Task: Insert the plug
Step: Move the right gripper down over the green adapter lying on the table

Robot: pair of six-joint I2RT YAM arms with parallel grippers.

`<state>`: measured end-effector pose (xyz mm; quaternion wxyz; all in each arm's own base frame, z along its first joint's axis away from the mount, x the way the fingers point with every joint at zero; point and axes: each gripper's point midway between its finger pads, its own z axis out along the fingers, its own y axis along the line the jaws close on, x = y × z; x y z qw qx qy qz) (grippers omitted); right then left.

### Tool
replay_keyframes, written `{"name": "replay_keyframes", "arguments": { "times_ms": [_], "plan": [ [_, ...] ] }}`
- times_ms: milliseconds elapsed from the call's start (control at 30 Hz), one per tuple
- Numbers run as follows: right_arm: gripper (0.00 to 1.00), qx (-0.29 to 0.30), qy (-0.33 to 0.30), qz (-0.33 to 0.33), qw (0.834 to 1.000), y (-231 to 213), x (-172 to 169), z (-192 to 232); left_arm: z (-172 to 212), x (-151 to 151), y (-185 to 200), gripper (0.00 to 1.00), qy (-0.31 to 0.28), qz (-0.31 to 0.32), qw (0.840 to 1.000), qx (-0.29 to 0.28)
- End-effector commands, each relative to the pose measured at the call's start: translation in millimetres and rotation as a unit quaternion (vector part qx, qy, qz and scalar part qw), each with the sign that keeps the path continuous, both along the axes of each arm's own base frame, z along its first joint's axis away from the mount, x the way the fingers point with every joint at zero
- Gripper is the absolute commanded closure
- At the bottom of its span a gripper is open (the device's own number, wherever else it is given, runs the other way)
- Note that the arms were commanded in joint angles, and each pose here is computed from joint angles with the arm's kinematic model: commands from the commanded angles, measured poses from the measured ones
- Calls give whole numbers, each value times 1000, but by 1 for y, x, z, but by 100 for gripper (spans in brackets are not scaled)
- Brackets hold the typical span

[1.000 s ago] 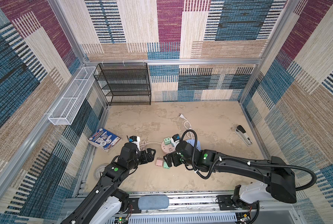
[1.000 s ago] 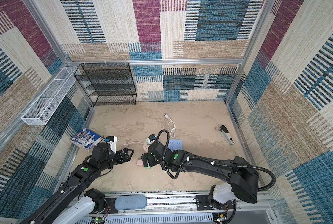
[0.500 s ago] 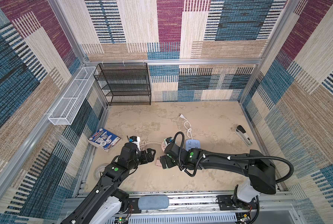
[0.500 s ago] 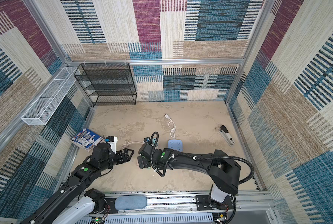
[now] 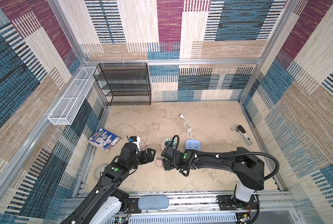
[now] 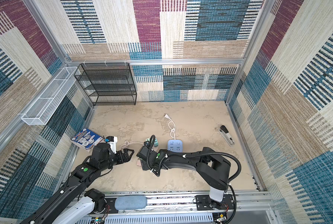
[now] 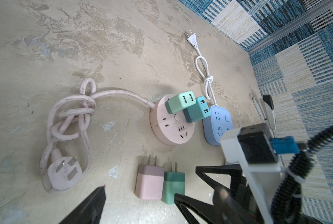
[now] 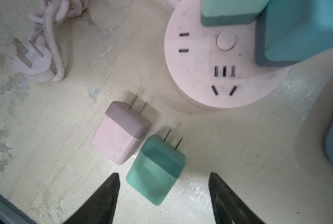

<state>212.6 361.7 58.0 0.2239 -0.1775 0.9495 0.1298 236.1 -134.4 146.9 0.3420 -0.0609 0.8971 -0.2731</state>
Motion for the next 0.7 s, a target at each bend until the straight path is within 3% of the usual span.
{"name": "replay_keyframes", "arguments": {
  "times_ms": [0, 333, 667],
  "plan": [
    [26, 11, 3, 0, 1000, 5, 0, -2, -1, -2, 0, 9, 3, -2, 1000, -1],
    [30, 3, 14, 16, 1000, 12, -3, -14, 0, -4, 0, 9, 0, 1, 1000, -6],
    [31, -44, 4, 2, 999, -8, 0, -23, 1, -2, -1, 9, 0, -1, 1000, -8]
  ]
}}
